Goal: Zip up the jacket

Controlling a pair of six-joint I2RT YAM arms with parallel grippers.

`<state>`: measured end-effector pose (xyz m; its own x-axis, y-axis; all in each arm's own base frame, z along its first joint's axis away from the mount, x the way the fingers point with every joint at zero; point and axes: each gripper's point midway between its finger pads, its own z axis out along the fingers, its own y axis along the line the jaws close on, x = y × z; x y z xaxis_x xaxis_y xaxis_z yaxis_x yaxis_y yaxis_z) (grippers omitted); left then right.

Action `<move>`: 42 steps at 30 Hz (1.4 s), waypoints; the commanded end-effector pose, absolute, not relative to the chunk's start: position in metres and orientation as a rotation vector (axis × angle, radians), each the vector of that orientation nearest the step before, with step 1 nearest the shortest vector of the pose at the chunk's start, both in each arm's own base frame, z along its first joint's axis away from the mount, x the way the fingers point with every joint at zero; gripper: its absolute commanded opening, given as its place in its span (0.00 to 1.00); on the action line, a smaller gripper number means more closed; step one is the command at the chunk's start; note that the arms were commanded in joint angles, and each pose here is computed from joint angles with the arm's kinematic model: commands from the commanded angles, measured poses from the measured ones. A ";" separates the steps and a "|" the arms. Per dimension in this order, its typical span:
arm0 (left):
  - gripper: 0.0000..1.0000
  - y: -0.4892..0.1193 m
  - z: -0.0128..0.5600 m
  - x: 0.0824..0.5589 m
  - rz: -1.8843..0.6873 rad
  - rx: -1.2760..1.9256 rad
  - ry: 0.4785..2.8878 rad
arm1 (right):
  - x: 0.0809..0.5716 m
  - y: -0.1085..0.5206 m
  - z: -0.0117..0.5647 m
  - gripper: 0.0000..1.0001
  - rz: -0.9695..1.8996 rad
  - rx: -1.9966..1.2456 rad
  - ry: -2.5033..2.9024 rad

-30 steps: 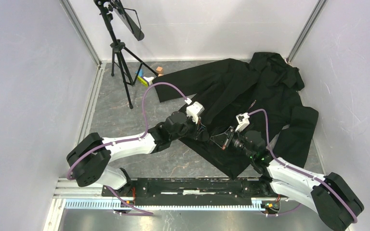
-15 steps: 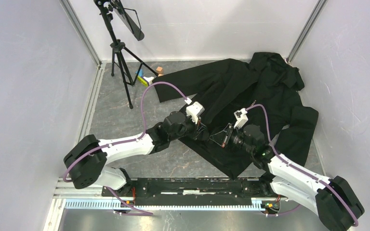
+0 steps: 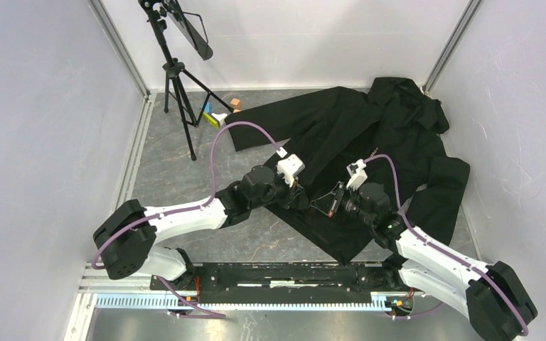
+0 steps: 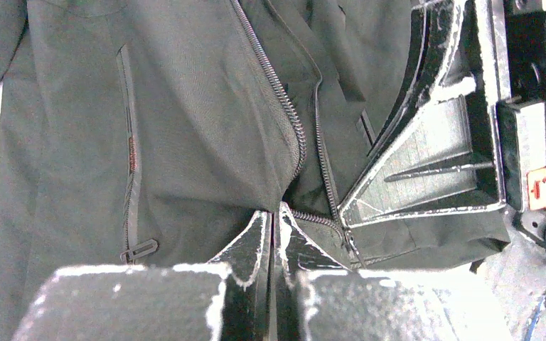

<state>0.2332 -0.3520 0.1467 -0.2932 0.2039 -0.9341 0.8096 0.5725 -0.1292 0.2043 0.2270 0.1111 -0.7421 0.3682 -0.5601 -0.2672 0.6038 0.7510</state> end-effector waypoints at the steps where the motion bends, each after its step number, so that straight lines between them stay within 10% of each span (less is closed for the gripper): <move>1: 0.02 -0.357 0.165 0.224 -0.758 0.926 1.705 | 0.216 0.230 0.141 0.00 1.204 0.114 2.024; 15: 0.02 -0.364 0.169 0.226 -0.752 0.898 1.745 | 0.214 0.226 0.137 0.00 1.222 0.122 2.014; 25: 0.70 -0.368 0.161 0.219 -0.915 0.578 2.067 | 0.215 0.227 0.128 0.00 1.222 0.122 2.016; 42: 0.81 -0.341 0.173 0.212 -1.139 0.305 2.216 | 0.220 0.228 0.123 0.00 1.220 0.135 2.010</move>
